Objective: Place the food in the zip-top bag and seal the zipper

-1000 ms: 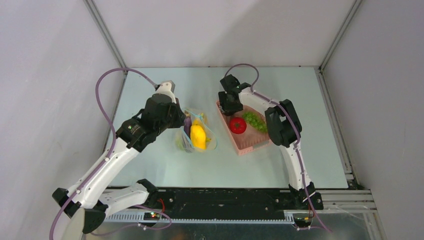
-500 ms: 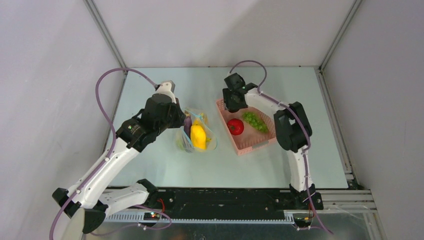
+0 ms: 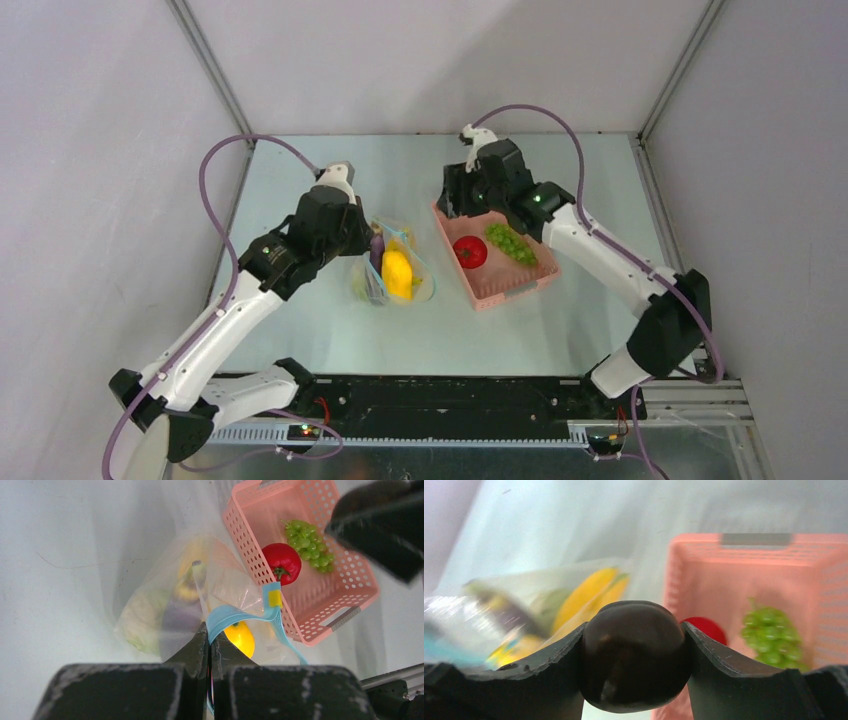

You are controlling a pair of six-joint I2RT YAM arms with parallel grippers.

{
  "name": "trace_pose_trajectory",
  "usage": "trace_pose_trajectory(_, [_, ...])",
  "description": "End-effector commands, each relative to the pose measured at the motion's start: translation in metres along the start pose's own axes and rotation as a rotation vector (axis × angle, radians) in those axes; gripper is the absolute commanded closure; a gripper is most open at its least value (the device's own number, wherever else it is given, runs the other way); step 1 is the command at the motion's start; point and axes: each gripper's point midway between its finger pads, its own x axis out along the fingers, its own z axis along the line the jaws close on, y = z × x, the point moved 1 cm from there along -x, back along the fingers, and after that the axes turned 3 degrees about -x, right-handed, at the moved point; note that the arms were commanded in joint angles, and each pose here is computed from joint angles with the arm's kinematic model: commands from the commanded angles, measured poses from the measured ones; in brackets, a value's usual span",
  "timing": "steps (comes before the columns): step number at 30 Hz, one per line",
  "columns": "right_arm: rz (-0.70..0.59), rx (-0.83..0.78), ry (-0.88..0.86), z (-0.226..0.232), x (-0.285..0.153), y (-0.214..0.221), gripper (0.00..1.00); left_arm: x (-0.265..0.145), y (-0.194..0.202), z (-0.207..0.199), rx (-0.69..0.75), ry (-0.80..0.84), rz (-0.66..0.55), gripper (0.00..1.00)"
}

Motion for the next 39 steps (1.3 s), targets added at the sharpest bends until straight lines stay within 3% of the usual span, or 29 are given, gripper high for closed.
trace_pose_trajectory(1, [-0.059, -0.111, -0.298, 0.08, -0.043, -0.004, 0.61, -0.001, -0.014, -0.007, -0.032, 0.028, -0.048, 0.99])
trace_pose_trajectory(10, [-0.072, -0.223, -0.543, 0.163, -0.097, 0.017, 0.58, 0.008, -0.008, -0.005, -0.021, -0.002, -0.013, 0.99])
trace_pose_trajectory(17, [-0.005, -0.199, -0.544, 0.177, -0.083, 0.038, 0.54, 0.008, -0.008, -0.006, -0.026, 0.006, -0.011, 0.99])
trace_pose_trajectory(28, [0.083, -0.178, -0.351, 0.163, -0.042, 0.057, 0.43, 0.005, -0.009, -0.006, -0.026, 0.009, -0.019, 0.99])
trace_pose_trajectory(34, [0.109, -0.204, -0.233, 0.157, -0.027, 0.06, 0.25, 0.004, -0.011, -0.006, -0.026, 0.009, -0.025, 0.99])
trace_pose_trajectory(39, [0.105, -0.224, -0.216, 0.161, -0.029, 0.058, 0.18, 0.004, -0.011, -0.005, -0.025, 0.006, -0.026, 0.99])
